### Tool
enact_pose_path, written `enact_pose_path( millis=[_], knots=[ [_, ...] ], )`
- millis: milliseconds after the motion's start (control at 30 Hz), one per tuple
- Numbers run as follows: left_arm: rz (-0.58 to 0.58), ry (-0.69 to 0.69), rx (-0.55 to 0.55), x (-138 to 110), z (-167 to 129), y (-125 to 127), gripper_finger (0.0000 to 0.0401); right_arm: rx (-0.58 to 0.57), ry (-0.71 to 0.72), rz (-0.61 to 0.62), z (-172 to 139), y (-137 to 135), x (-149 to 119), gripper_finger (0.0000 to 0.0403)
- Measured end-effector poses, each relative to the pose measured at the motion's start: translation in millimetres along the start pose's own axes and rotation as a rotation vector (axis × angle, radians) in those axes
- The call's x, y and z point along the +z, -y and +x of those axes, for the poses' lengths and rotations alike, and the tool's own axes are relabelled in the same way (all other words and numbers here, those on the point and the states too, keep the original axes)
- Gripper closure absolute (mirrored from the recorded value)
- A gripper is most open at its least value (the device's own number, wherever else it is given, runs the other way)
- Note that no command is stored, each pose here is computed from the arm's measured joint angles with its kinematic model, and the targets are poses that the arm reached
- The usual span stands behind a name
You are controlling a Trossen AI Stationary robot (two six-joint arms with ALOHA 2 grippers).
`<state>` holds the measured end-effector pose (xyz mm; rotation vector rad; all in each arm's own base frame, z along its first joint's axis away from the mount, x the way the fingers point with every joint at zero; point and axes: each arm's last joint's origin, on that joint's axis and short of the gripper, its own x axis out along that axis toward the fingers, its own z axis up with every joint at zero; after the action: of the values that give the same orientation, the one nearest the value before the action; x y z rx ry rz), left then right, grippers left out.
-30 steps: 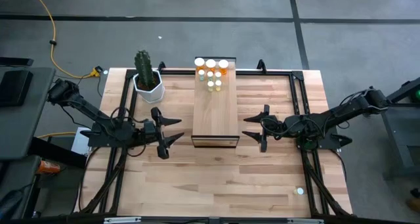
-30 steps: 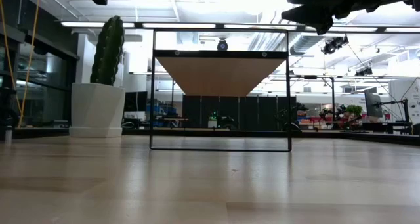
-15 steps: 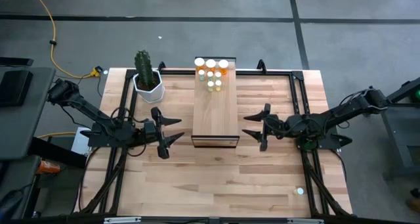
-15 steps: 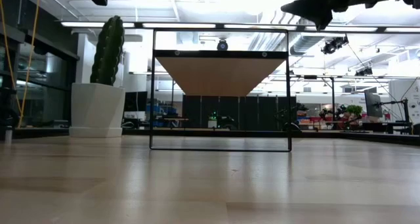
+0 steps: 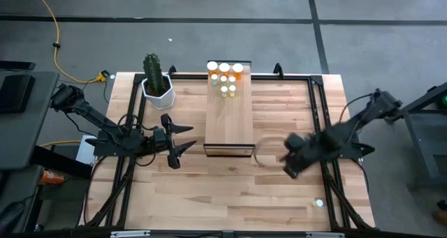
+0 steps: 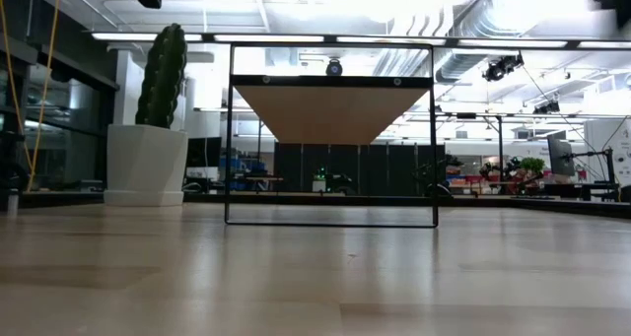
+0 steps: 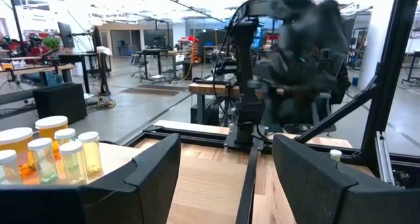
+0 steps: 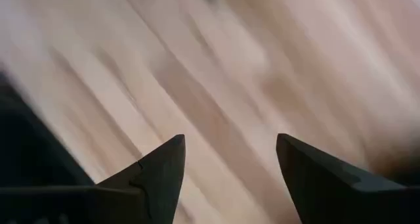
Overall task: Pick and place medicine bottles onto shelf by color
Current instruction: Put the yellow pill bottle on the shelf aligned with the other yellow pill bottles
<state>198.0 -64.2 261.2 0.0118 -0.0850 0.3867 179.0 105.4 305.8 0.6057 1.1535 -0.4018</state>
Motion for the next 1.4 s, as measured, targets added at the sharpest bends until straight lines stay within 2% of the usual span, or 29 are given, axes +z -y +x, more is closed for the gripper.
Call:
enact_pose_path(
  millis=[67, 233, 367, 533, 633, 700, 833, 933, 1000, 1167, 1400],
  knots=[
    [0.0, 0.0, 0.0, 0, 0, 0, 0.0172, -0.102, -0.136, 0.037, 8, -10, -21, 0.0171],
    [0.0, 0.0, 0.0, 0, 0, 0, 0.0172, -0.208, -0.421, 0.119, 33, -36, -69, 0.0171],
    [0.0, 0.0, 0.0, 0, 0, 0, 0.0172, -0.3, -0.48, 0.16, 48, -46, -94, 0.0171],
    [0.017, 0.003, 0.0, 0, 0, 0, 0.0172, -0.403, -0.498, 0.205, 67, -49, -109, 0.0171],
    [0.044, 0.003, 0.0, 0, 0, 0, 0.0172, -0.412, -0.589, 0.22, 85, -46, -118, 0.0171],
    [0.056, 0.004, 0.0, 0, 0, 0, 0.0172, -0.421, -0.599, 0.231, 94, -41, -121, 0.0171],
    [0.072, 0.007, 0.0, 1, 0, 0, 0.0172, -0.414, -0.667, 0.265, 105, -32, -126, 0.0171],
    [0.085, 0.007, 0.0, 1, 0, 0, 0.0172, -0.457, -0.733, 0.274, 111, -23, -131, 0.0171],
    [0.089, 0.007, 0.0, 1, 0, 0, 0.0172, -0.463, -0.74, 0.28, 114, -20, -133, 0.0171],
    [0.088, 0.007, 0.0, 1, 0, 0, 0.0172, -0.384, -0.746, 0.261, 118, -24, -134, 0.0171],
    [0.088, 0.006, 0.0, 1, 0, 0, 0.0172, -0.375, -0.731, 0.258, 118, -26, -134, 0.0171]
  ],
)
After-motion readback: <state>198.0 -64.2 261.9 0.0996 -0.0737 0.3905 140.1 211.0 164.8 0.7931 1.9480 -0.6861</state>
